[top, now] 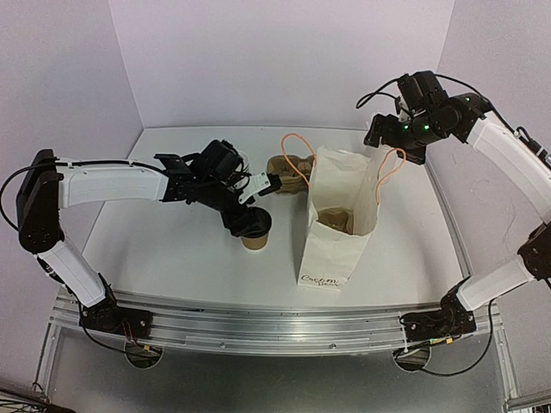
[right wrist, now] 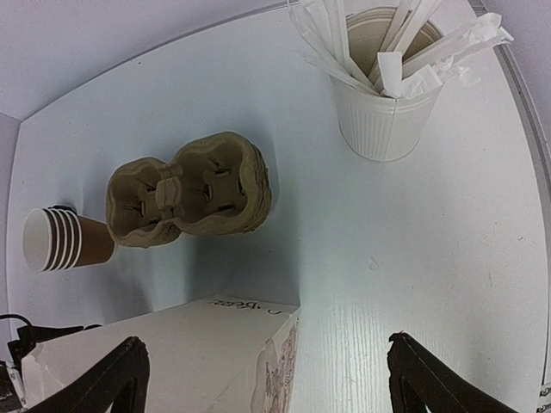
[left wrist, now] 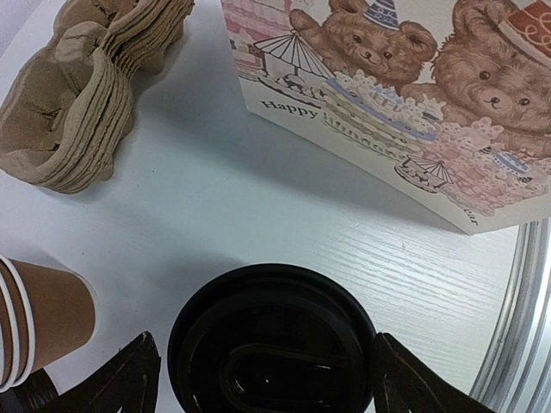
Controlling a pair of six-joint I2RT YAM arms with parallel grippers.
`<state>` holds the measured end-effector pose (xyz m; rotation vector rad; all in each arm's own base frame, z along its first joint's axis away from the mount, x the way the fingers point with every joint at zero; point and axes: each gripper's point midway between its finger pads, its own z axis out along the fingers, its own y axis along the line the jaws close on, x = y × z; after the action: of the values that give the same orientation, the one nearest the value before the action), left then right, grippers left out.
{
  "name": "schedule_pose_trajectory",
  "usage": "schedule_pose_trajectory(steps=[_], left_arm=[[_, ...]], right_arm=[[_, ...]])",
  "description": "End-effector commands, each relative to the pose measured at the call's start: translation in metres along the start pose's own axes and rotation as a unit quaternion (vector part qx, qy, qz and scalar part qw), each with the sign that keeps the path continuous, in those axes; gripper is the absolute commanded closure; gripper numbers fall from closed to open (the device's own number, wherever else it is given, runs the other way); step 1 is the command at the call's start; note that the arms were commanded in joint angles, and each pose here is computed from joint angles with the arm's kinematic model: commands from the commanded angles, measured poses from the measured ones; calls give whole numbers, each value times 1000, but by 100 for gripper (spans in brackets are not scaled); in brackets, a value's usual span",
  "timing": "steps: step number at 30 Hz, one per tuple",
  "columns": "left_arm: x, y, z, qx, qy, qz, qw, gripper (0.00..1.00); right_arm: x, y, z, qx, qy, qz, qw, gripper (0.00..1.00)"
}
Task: Pack the takeout coffee
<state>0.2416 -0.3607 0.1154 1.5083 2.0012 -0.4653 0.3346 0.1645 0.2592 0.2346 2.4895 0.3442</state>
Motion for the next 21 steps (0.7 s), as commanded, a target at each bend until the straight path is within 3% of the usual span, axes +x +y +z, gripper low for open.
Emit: schedule_pose_trajectory(steps=[1, 15, 21], left_arm=[[-10, -1, -19, 2, -22, 6, 1000, 17], [-4, -19, -11, 56, -11, -27, 998, 15], [-1, -19, -8, 58, -4, -21, 998, 23]], right_arm=[[2, 0, 1, -4, 4, 0, 1000, 8], [1, 1, 0, -6, 5, -2, 1000, 8], [2, 2, 2, -6, 8, -3, 1000, 8]])
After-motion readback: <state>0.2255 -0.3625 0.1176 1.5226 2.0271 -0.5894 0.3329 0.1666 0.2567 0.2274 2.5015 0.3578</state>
